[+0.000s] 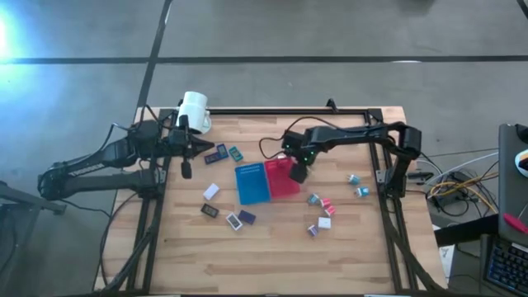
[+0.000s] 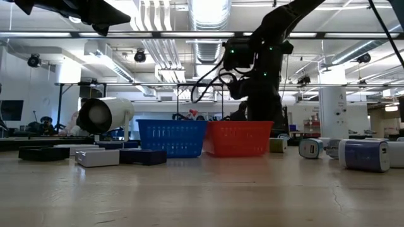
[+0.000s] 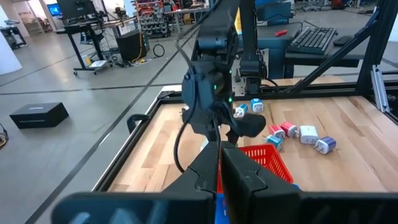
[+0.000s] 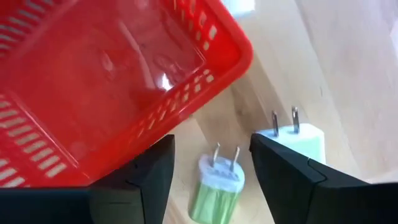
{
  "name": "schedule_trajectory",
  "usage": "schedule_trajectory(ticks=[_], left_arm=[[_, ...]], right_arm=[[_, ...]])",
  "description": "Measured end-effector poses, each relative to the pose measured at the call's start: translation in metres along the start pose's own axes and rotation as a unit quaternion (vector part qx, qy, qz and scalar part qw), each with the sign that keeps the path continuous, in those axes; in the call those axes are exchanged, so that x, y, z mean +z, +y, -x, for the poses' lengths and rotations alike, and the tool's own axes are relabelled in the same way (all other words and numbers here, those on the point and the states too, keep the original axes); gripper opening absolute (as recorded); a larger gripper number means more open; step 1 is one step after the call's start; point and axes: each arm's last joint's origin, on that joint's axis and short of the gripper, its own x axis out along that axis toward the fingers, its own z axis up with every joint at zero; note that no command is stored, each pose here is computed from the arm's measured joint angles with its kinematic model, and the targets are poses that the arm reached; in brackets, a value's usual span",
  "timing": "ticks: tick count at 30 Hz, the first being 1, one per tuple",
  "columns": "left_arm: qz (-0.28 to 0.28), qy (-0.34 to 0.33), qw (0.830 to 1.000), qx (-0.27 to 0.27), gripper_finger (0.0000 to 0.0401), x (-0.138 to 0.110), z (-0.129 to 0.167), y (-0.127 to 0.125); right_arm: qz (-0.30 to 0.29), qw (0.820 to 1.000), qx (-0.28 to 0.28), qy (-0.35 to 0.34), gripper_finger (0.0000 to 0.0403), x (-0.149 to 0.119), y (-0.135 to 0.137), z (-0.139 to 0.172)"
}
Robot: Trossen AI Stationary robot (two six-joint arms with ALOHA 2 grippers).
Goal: Pick & Place Office items
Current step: Put the green charger adapter into the red bin
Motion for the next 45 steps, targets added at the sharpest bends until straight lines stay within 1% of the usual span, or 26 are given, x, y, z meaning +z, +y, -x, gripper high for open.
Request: schedule_trajectory(ticks=[6, 10, 19, 24, 39, 42, 45], left_arm=[[0.0, -0.001, 1.0, 0.0, 0.0023, 0.0, 0.002, 0.0], [0.0, -0.002, 1.0, 0.0, 0.0023, 0.0, 0.003, 0.0], [0.002, 0.0, 1.0, 0.0, 0.0023, 0.0, 0.003, -0.001], [0.002, 0.001, 1.0, -0.001, 0.0023, 0.004, 0.006, 0.0], [0.003, 0.005, 1.0, -0.001, 0.0023, 0.006, 0.007, 0.0], [0.003, 0.005, 1.0, -0.001, 0.0023, 0.006, 0.007, 0.0], [0.003, 0.004, 1.0, 0.0, 0.0023, 0.007, 0.008, 0.0]], right_arm=[[0.0, 1.0, -0.003, 0.013, 0.0177, -0.004, -0.001, -0.003], [-0.001, 1.0, -0.003, 0.018, 0.0169, -0.006, -0.002, -0.004], [-0.002, 1.0, -0.004, 0.027, 0.018, -0.009, -0.002, -0.006], [-0.002, 1.0, -0.003, 0.028, 0.0187, -0.009, -0.002, -0.006], [-0.006, 0.998, -0.008, 0.06, 0.0187, -0.018, -0.004, -0.009], [-0.006, 0.998, 0.0, 0.063, 0.0185, -0.019, -0.004, -0.009], [-0.005, 0.998, 0.019, 0.068, 0.0169, -0.019, -0.002, -0.009]])
